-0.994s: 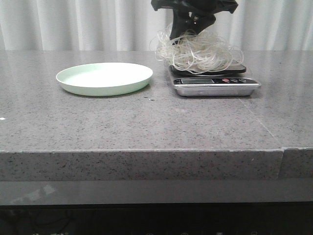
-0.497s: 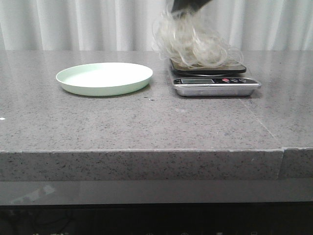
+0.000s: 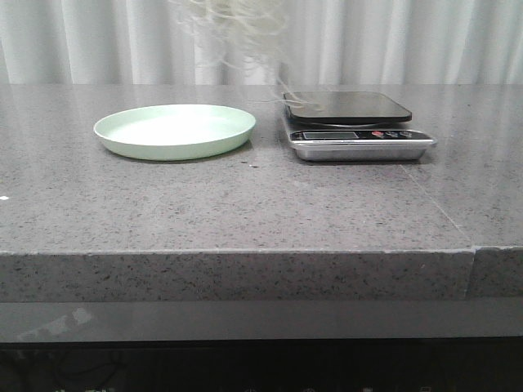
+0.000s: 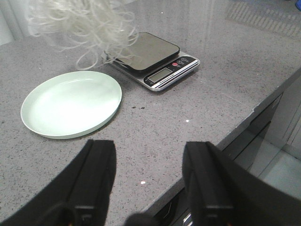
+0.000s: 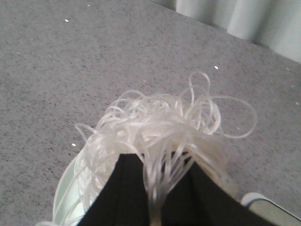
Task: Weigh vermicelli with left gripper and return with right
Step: 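Lift the vermicelli with the right gripper and carry it over the plate, then lower the vermicelli onto the green plate and open the right gripper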
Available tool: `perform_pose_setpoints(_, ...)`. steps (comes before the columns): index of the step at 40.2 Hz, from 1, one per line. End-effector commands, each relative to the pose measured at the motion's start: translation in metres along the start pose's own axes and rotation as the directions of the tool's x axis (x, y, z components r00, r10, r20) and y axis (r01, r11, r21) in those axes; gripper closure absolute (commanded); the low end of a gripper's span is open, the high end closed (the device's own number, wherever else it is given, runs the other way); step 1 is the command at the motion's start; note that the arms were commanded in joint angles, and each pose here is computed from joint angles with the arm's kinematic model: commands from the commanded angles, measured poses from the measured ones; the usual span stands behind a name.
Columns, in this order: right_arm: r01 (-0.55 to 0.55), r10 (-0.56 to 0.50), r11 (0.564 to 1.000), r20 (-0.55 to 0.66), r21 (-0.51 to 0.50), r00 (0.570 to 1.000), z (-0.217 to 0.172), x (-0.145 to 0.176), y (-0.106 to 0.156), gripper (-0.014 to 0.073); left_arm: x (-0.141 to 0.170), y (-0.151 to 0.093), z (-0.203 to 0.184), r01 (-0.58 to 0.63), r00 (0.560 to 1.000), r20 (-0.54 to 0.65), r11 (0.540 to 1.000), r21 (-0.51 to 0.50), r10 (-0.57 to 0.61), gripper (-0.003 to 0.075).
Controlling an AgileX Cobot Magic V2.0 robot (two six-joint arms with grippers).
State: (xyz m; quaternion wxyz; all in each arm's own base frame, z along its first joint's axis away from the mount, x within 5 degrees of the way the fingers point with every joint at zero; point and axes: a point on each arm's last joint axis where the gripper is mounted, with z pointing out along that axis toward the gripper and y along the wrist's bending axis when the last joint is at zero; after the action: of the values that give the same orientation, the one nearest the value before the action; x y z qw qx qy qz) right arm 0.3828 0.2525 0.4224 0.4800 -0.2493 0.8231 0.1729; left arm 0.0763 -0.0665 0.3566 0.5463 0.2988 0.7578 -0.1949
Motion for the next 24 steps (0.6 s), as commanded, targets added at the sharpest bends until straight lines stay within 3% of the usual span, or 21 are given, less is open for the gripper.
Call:
perform_pose_setpoints(1,0.026,-0.02,0.999,0.241,-0.024,0.97,-0.033,-0.035,0.015,0.0393,-0.014,-0.001,-0.003,0.012,0.995,0.096,1.0,0.01,-0.012,0.03)
perform_pose_setpoints(10,0.021,-0.005,0.998,0.226,-0.066,0.974,0.0,-0.022,0.029,0.0393,-0.014,-0.001,-0.003,0.012,0.995,0.096,1.0,0.01,-0.012,0.03)
perform_pose_setpoints(24,0.017,-0.017,0.998,-0.005,-0.064,1.0,0.056,0.021,0.027,0.0389,-0.014,-0.001,-0.003,0.012,0.995,0.096,1.0,0.01,-0.012,0.03)
